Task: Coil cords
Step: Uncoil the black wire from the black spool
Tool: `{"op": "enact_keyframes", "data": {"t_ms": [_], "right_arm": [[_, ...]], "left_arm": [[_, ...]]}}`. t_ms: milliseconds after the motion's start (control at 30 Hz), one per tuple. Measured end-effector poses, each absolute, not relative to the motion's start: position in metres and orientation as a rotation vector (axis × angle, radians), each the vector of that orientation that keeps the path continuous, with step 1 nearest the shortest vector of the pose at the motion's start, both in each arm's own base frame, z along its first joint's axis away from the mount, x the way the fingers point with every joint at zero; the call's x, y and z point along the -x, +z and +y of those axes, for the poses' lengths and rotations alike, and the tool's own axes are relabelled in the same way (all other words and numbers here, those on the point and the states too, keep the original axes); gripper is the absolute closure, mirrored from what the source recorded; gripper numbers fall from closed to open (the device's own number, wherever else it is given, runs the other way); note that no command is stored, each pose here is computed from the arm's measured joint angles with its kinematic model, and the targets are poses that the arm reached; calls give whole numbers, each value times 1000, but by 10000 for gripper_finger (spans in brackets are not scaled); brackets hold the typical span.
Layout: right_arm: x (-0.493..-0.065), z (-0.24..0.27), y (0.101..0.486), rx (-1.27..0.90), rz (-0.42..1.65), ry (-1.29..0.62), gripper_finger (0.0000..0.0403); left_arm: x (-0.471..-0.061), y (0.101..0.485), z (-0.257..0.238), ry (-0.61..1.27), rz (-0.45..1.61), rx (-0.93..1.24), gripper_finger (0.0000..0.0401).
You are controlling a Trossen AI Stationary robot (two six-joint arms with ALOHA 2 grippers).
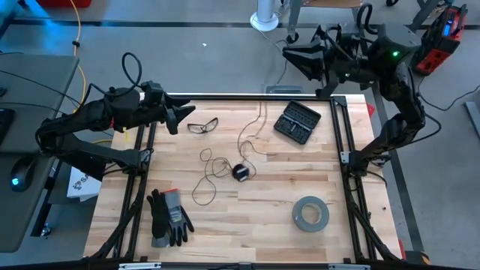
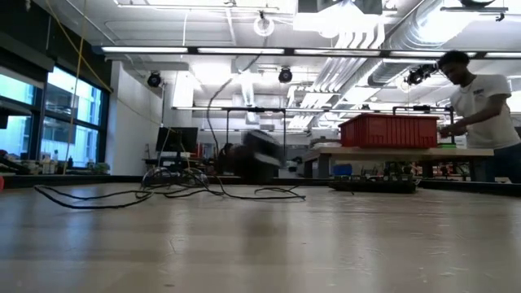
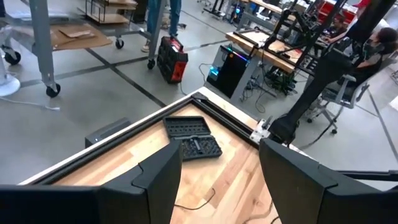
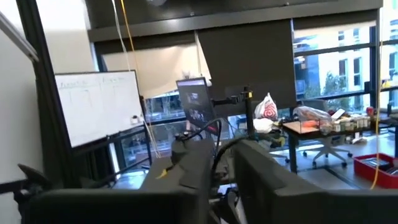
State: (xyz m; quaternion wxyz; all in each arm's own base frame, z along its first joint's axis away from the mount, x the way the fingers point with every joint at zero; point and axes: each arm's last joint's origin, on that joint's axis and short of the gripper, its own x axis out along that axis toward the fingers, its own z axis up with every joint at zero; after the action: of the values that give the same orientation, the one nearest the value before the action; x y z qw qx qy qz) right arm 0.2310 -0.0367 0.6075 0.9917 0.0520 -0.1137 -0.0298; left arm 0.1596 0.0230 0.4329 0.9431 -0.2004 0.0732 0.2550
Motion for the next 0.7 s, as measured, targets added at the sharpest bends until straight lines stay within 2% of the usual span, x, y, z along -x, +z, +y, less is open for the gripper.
{"op": "enact_keyframes", "data": {"t_ms": [233, 367, 533, 700], "right_arm": [[-217, -27, 612, -78, -241, -71, 193], [-206, -18, 617, -73, -262, -72, 137], [-201, -9, 612, -134, -197, 19, 115], [-212, -3, 587, -313, 72, 195, 114]], "left_arm": [[-159, 432, 23, 523, 156, 422, 192], [-160, 433, 23, 521, 149, 424, 192], [-160, 433, 23, 524, 141, 425, 192], [-160, 435, 23, 520, 119, 429, 192]]}}
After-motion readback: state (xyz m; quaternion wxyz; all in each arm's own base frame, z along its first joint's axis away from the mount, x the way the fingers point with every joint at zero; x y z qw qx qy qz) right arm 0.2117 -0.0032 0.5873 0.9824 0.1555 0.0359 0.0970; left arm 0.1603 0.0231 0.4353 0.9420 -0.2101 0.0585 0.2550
